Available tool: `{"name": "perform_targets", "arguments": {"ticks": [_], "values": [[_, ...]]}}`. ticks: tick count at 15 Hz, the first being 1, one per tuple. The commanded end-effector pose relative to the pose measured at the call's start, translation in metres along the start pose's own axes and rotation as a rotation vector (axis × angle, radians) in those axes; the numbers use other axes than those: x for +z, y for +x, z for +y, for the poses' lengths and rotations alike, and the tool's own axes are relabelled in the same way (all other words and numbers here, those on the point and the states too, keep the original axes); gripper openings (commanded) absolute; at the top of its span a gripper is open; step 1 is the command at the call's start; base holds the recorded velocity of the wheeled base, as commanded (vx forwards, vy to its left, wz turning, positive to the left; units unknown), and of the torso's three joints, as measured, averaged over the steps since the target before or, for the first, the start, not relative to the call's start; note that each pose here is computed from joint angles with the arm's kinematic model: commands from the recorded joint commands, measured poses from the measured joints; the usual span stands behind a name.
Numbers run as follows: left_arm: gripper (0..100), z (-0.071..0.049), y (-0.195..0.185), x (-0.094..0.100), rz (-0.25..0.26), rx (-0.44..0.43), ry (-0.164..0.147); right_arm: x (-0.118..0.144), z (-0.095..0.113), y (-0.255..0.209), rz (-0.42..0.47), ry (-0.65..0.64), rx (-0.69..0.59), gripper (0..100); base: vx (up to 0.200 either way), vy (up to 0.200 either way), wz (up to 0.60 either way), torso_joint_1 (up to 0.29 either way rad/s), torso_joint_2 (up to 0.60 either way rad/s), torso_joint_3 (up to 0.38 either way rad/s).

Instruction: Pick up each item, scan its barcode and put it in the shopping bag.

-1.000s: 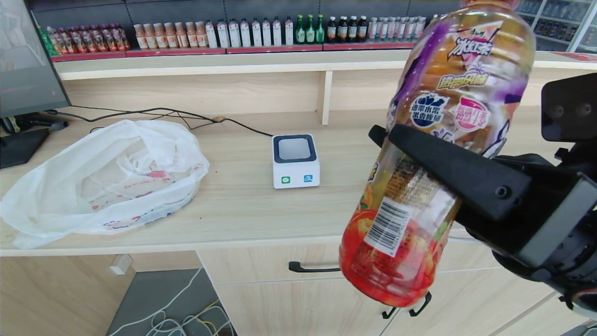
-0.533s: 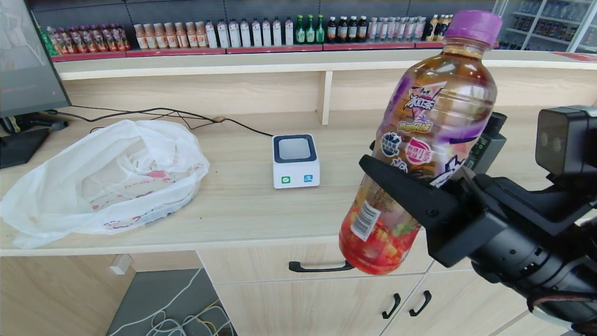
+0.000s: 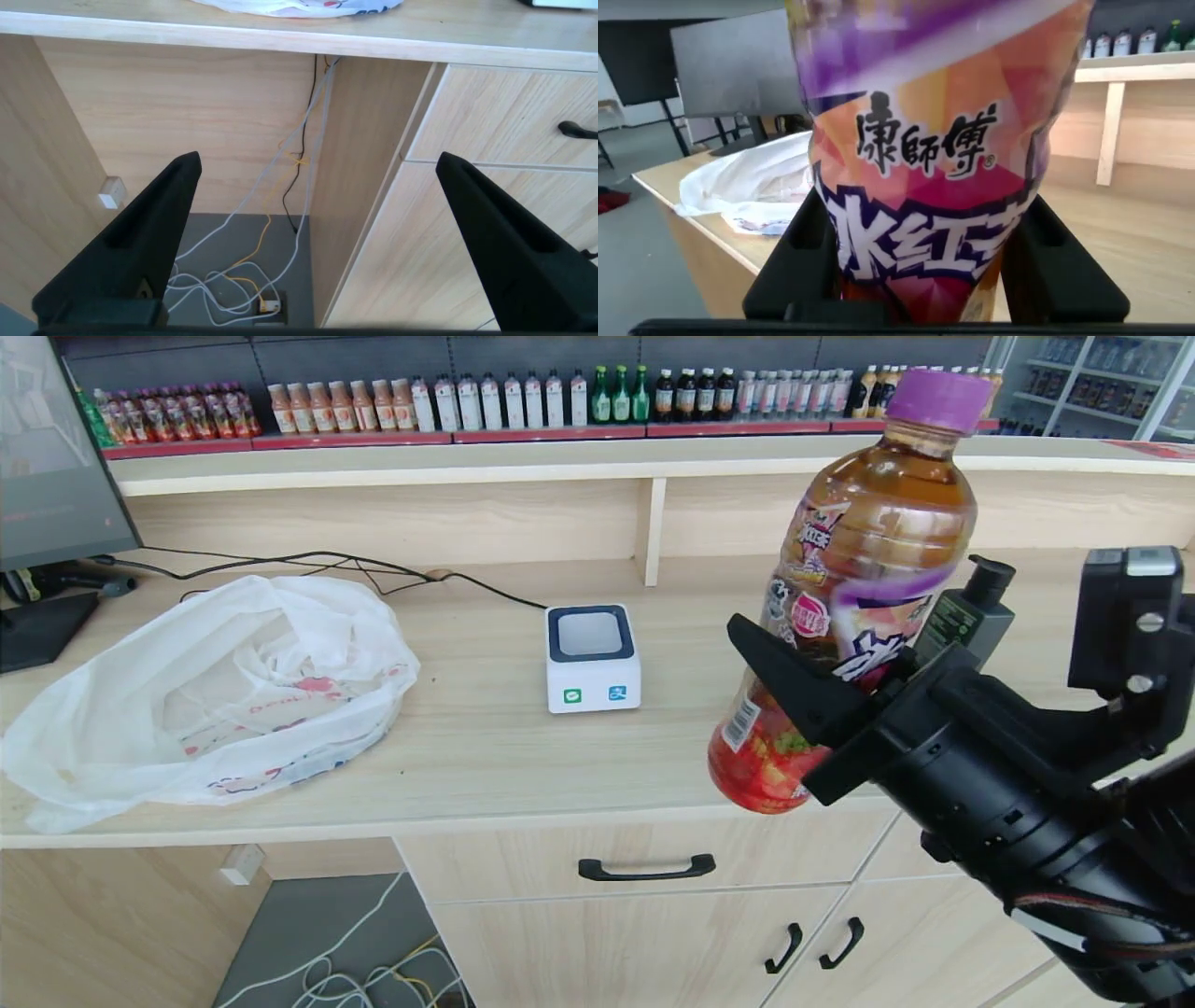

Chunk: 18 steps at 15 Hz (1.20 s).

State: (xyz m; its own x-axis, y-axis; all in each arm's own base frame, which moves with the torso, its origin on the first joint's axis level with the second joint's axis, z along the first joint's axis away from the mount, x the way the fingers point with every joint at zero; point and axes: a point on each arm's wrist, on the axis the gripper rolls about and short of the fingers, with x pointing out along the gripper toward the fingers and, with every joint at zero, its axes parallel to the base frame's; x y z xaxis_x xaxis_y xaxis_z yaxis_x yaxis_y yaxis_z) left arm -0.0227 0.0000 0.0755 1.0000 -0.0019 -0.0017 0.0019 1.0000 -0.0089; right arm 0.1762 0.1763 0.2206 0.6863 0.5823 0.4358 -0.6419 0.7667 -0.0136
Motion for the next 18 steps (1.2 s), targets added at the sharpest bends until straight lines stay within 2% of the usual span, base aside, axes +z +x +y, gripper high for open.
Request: {"name": "perform_targets", "arguments": {"ticks": [1,5,7,8,16,18], "values": [[100,0.000,0.000,0.000,0.000,0.000,0.000,-0.005,-0.009,0.004,0.015,-0.057,-0.058,0,0.000,0.000,0.00,0.000,0.00,0.000],[100,0.000,0.000,0.000,0.000,0.000,0.000,-0.005,-0.016,0.006,0.016,-0.114,-0.118,0,0.000,0.000,0.00,0.000,0.00,0.000],[100,0.000,0.000,0.000,0.000,0.000,0.000,-0.008,-0.039,0.005,0.029,-0.153,-0.195,0,0.000,0.000,0.00,0.000,0.00,0.000],[100,0.000,0.000,0.000,0.000,0.000,0.000,-0.009,-0.043,0.005,0.033,-0.156,-0.201,0,0.000,0.000,0.00,0.000,0.00,0.000],[100,0.000,0.000,0.000,0.000,0.000,-0.002,-0.006,-0.048,0.016,-0.009,-0.106,-0.184,0,0.000,0.000,0.00,0.000,0.00,0.000],[100,0.000,0.000,0.000,0.000,0.000,0.000,-0.006,-0.051,0.016,-0.012,-0.110,-0.192,0,-0.100,0.000,0.00,0.001,0.00,-0.001]]}}
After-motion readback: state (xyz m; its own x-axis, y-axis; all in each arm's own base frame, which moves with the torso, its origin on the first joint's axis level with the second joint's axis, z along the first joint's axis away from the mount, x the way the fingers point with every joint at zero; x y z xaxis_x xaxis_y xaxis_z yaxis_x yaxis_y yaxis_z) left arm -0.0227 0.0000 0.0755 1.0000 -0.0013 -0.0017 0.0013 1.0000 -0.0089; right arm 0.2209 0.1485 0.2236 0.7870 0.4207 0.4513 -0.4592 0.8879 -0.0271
